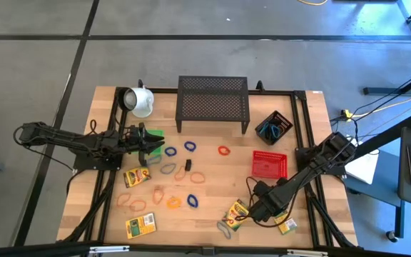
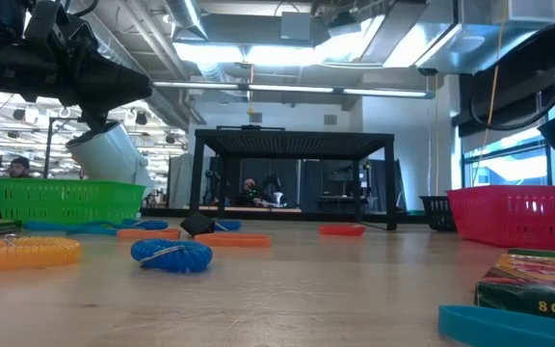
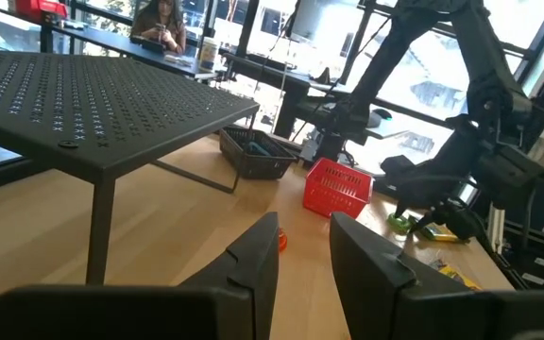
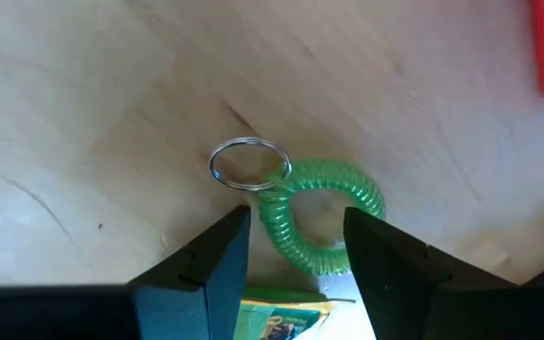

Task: Pick & Place Office Desk Supplies
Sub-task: Put the green spring keychain into the orange bin

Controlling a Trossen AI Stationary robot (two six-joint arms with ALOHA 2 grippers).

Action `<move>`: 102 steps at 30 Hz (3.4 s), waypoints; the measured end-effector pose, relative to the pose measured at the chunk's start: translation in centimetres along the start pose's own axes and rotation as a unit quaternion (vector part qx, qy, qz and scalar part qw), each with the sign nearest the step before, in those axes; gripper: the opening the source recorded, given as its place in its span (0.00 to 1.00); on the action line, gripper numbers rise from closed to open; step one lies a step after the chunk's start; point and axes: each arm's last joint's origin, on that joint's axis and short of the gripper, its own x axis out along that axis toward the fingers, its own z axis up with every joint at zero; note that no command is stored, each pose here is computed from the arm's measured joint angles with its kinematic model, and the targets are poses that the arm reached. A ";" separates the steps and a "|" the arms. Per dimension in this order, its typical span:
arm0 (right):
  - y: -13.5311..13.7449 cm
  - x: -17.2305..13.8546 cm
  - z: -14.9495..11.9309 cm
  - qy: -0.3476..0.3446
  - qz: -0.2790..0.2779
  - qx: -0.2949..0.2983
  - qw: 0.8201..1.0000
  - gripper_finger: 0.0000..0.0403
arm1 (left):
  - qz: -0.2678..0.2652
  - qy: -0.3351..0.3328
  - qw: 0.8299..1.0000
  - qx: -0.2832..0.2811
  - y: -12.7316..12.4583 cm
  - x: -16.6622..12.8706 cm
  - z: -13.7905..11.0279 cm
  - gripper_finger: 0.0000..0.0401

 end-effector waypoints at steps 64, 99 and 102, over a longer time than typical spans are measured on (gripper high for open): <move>7.2 -19.2 3.0 -0.639 0.152 -0.148 0.739 0.06 | 0.000 0.000 1.000 0.000 0.0 0.0 0.0 0.23; -6.8 -8.6 1.3 -0.202 -0.047 0.183 0.961 0.06 | 0.000 0.000 1.000 0.000 0.0 0.0 0.0 0.23; -6.7 -6.9 1.4 -0.184 -0.037 0.182 0.965 0.06 | 0.000 0.000 1.000 0.000 0.0 0.0 0.0 0.23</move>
